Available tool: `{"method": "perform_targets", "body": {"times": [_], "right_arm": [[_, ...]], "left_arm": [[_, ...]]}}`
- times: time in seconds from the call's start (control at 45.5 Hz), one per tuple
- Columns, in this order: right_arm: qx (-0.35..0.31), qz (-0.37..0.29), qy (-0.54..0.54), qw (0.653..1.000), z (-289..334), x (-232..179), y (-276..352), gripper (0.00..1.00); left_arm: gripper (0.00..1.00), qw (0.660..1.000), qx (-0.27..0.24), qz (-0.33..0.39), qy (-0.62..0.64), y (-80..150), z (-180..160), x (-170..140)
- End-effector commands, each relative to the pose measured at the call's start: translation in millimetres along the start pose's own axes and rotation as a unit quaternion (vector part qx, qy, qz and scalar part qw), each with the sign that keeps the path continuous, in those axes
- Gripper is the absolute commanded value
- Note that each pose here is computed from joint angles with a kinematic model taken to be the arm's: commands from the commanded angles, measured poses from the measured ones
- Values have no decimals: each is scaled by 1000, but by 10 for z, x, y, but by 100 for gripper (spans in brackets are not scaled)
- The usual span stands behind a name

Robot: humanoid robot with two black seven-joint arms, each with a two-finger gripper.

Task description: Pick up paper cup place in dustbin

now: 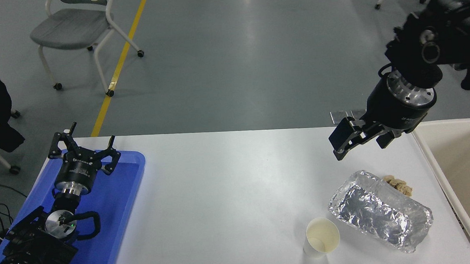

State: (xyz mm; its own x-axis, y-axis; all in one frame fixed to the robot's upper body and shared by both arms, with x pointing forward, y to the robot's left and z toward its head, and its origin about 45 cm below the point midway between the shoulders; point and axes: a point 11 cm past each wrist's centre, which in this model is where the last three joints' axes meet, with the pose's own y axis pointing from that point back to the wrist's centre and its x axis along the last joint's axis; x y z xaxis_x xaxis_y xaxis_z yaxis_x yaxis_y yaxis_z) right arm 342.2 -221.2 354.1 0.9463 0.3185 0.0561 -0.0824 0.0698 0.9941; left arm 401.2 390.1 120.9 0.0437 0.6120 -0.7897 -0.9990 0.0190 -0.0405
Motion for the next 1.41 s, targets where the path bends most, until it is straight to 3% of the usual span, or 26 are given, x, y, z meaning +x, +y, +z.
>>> {"method": "perform_targets", "body": {"times": [0.0, 0.352, 0.725, 1.143, 1.385], "right_arm": [[-71, -24, 15, 997, -87, 30, 3, 100], [-2, 12, -97, 995, -171, 101, 197, 100], [67, 17, -129, 989, -449, 86, 270, 100], [101, -18, -133, 986, -454, -38, 65, 100], [118, -65, -110, 985, -463, -196, -437, 100]], "left_arm": [[100, 1000, 0, 1, 1, 4, -6, 4], [100, 1000, 1, 1, 2, 11, -20, 5], [100, 1000, 1, 2, 1, 16, -11, 16], [100, 1000, 0, 2, 1, 16, -10, 16], [100, 1000, -1, 2, 0, 16, -1, 18]]}}
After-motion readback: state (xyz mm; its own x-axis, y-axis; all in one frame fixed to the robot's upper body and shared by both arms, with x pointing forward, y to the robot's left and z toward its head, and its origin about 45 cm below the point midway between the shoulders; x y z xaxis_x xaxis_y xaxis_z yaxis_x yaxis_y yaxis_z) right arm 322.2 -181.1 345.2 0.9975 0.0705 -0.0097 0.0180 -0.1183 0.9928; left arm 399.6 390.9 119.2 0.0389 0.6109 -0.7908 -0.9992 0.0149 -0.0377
